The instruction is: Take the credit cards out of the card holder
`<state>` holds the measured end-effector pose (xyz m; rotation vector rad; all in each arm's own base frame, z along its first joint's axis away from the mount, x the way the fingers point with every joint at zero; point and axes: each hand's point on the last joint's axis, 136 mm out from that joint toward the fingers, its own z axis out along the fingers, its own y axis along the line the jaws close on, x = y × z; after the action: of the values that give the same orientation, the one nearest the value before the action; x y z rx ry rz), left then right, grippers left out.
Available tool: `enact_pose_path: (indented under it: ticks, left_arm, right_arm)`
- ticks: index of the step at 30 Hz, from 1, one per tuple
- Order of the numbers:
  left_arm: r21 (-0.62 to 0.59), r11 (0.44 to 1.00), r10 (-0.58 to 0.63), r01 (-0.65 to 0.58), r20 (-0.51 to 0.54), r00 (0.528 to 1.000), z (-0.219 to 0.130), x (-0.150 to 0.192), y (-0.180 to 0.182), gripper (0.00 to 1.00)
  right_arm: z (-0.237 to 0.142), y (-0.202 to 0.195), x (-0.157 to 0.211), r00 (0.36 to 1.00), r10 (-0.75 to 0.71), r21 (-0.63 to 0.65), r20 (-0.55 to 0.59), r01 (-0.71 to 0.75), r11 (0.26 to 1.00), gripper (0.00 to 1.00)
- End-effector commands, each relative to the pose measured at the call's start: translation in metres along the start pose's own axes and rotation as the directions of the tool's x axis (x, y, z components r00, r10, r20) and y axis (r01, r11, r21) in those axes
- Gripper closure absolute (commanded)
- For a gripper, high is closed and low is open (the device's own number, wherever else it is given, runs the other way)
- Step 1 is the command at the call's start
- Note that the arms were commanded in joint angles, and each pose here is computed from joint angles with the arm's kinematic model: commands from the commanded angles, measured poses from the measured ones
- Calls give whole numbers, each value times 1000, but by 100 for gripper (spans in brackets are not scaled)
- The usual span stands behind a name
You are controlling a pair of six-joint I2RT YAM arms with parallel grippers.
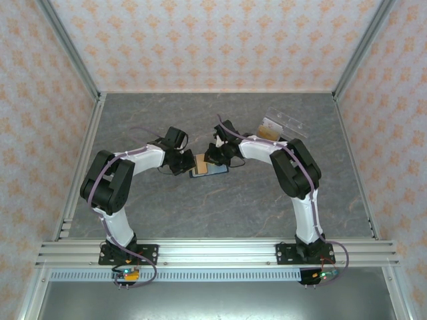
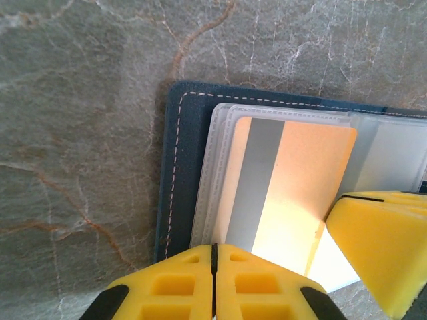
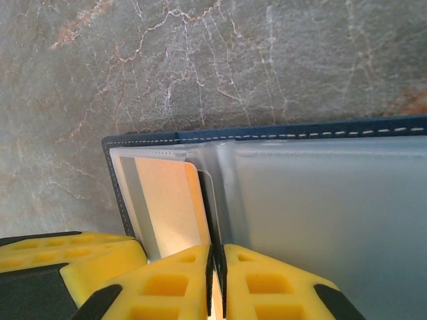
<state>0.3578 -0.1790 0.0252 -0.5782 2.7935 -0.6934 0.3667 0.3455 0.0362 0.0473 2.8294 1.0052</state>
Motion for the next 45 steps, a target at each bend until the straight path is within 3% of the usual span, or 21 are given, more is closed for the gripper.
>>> enact_pose_path:
  ticks: [1,38,45]
  left_arm:
    - [-62,998,-12,11,-16,1000,11,5,15,93]
    - [27,998,57,-55,-96,994,18,14,0,97]
    - [-6,998,59,-59,-80,995,13,10,4,96]
  right_arm:
    - [6,-4,2,1000,-6,-15,-26,5,1000,86]
    - [10,25,26,976,-150,-195,-160,118,974,85]
    - [5,22,21,982,-145,-167,-123,124,978,97]
